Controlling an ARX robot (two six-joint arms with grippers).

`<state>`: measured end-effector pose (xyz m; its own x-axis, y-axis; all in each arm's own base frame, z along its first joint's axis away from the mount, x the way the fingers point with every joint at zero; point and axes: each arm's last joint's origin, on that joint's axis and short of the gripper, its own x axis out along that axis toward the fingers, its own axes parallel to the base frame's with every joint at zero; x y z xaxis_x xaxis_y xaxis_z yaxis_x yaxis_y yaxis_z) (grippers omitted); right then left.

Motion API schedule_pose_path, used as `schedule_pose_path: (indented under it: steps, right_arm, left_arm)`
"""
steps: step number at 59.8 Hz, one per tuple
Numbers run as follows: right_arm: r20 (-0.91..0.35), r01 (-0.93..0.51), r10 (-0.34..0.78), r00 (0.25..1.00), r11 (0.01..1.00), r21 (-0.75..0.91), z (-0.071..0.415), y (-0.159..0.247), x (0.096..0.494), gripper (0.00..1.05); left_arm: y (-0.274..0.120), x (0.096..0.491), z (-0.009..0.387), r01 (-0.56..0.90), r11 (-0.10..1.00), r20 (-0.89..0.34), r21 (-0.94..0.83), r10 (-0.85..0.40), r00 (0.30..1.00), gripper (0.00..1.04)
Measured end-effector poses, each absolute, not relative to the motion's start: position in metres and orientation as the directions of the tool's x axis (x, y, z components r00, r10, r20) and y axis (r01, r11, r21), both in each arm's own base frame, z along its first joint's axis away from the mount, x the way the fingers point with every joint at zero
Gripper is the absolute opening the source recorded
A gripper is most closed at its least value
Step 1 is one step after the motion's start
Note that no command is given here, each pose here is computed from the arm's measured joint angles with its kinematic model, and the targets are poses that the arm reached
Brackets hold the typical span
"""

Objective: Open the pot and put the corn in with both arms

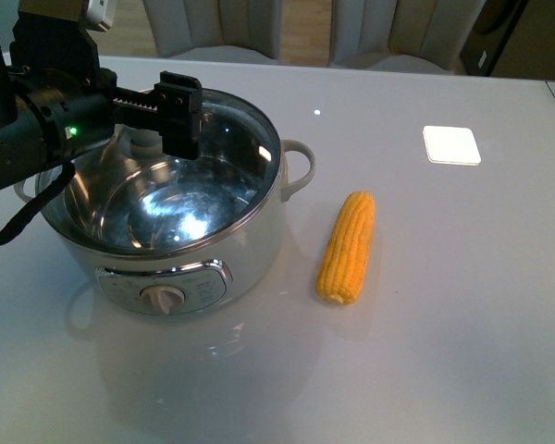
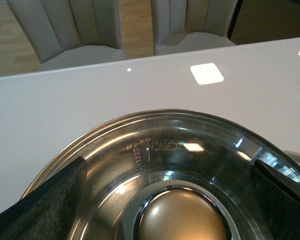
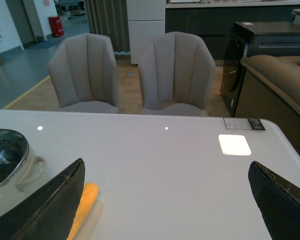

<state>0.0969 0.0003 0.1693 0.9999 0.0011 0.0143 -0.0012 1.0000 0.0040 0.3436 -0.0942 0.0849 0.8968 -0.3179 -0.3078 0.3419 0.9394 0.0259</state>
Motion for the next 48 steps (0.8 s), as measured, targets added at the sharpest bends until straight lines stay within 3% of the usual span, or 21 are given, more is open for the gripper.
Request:
schedule_pose_path:
  steps: [48]
  right_arm:
    - [0.014, -0.001, 0.001, 1.0, 1.0, 0.004, 0.169, 0.0, 0.097, 0.96]
  left_arm:
    - [-0.104, 0.352, 0.067, 0.328, 0.945, -0.35, -0.013, -0.311, 0.884, 0.98]
